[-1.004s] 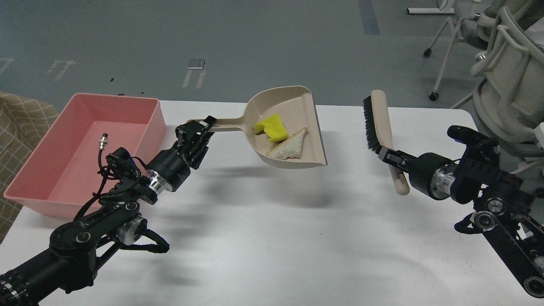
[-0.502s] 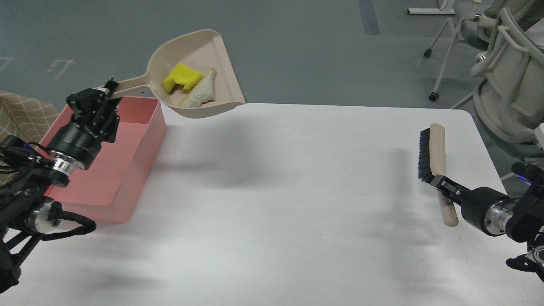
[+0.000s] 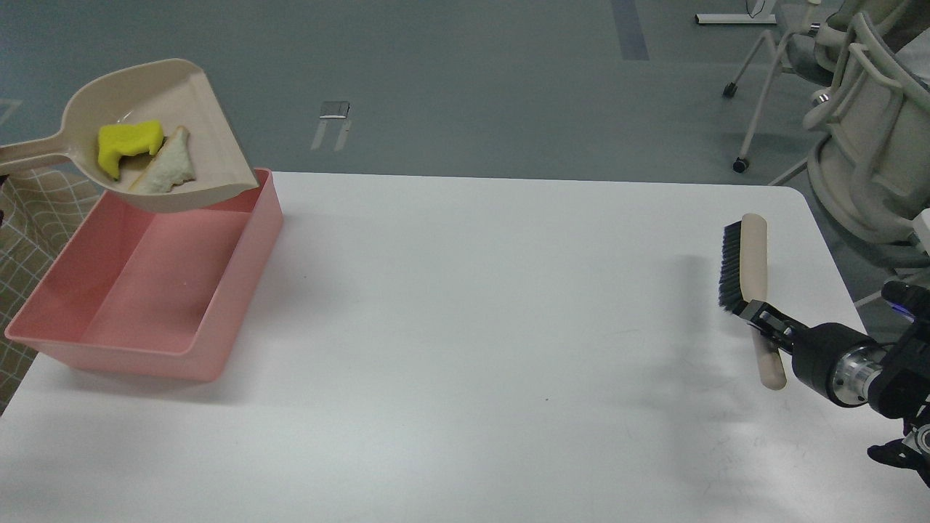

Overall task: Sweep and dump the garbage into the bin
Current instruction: 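Lift the dustpan with the left gripper and tip it over the pink bin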

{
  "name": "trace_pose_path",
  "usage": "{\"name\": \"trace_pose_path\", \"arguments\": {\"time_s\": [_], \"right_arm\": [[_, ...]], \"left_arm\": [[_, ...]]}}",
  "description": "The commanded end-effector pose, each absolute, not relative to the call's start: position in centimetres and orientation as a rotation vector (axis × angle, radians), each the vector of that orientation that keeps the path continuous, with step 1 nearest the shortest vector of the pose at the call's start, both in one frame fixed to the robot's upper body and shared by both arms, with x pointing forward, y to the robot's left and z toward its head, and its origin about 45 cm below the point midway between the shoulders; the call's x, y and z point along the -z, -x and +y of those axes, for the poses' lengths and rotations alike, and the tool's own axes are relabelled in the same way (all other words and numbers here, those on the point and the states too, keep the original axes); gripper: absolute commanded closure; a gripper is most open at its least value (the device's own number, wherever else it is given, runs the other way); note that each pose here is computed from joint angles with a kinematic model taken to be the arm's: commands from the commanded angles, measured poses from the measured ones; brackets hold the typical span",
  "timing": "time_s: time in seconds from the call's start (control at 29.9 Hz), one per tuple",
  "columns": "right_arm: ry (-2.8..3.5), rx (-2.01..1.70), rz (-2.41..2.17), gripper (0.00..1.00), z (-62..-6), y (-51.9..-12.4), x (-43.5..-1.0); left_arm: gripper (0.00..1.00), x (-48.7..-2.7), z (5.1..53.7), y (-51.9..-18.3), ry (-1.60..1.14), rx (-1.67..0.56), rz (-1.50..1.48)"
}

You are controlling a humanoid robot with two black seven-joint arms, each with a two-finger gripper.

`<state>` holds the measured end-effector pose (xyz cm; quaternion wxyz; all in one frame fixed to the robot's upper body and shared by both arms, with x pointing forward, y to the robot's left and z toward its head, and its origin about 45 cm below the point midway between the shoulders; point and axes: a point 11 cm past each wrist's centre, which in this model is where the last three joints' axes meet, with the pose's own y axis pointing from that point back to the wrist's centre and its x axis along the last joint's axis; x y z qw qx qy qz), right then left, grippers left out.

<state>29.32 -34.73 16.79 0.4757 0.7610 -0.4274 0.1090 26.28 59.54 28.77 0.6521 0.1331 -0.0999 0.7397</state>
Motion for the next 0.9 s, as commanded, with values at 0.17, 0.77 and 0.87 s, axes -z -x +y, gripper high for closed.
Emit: {"name": "trace_pose_path", "arguments": {"time_s": [0.17, 0.77, 0.87], "right_arm": [[-1.88, -0.272, -1.053, 0.99, -34.8, -29.2, -16.8], [-1.938, -0.258, -1.106, 0.99, -33.3, -29.5, -17.0], [-1.939, -0.261, -1.108, 0.99, -33.3, -29.5, -17.1]], "left_arm": [[1.0, -35.0, 64.9, -24.7, -0.598, -1.659, -0.348], [1.0, -39.5, 58.2, -29.8, -1.04, -1.145, -0.783], [1.0, -41.4, 56.1, -30.4, -1.052, -1.063, -0.857]]}}
